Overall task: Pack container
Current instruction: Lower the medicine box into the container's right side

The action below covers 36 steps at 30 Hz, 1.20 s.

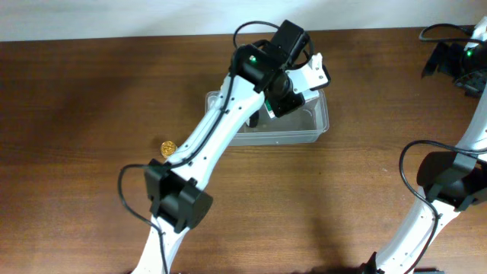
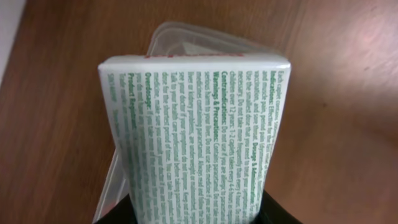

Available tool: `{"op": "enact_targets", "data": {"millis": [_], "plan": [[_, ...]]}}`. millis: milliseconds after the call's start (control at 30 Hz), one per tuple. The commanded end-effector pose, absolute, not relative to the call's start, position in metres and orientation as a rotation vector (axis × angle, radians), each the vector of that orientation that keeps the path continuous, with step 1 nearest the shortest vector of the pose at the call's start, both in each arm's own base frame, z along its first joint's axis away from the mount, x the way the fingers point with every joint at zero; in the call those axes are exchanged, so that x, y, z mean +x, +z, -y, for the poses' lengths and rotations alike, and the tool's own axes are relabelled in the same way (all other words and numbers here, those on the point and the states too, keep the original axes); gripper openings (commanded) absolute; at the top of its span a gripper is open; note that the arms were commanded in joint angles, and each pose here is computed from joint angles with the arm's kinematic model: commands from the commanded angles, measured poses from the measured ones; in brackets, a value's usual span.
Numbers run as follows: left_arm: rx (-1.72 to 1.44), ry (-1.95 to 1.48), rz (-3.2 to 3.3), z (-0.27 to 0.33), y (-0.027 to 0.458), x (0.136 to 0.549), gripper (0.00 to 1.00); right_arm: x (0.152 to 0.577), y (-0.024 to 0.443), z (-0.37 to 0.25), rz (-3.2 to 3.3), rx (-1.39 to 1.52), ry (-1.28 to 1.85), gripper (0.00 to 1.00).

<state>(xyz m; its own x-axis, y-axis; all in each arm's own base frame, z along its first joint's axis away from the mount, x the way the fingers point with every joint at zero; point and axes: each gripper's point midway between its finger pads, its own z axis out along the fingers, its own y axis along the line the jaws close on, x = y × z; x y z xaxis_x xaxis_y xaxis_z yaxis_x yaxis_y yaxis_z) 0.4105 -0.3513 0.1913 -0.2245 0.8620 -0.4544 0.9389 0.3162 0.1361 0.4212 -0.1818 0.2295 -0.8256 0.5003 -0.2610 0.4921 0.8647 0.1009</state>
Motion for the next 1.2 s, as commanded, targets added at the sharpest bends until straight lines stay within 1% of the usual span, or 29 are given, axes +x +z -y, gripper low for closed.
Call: {"op": "enact_targets", "data": {"millis": [0, 433, 467, 500, 533, 767, 1167], "plan": [[1.682, -0.185, -2.085, 0.354, 0.173, 0.42, 0.39, 0.416, 0.243, 0.179, -2.735, 0.75, 0.027, 0.98], [1.766, -0.179, -2.101, 0.359, 0.13, 0.425, 0.39, 0.416, 0.243, 0.179, -2.735, 0.75, 0.027, 0.98], [1.77, -0.18, -2.106, 0.359, 0.126, 0.425, 0.41, 0.416, 0.243, 0.179, -2.735, 0.75, 0.027, 0.98], [1.772, -0.18, -2.109, 0.359, 0.124, 0.425, 0.46, 0.416, 0.243, 0.179, -2.735, 0.75, 0.027, 0.98], [1.774, -0.181, -2.112, 0.359, 0.122, 0.425, 0.48, 0.416, 0.243, 0.179, -2.735, 0.75, 0.027, 0.98], [1.789, -0.183, -2.133, 0.359, 0.108, 0.425, 0.48, 0.416, 0.243, 0.179, -2.735, 0.75, 0.027, 0.98], [1.775, -0.185, -2.13, 0.362, 0.113, 0.426, 0.48, 0.416, 0.243, 0.179, -2.735, 0.75, 0.027, 0.98]]}}
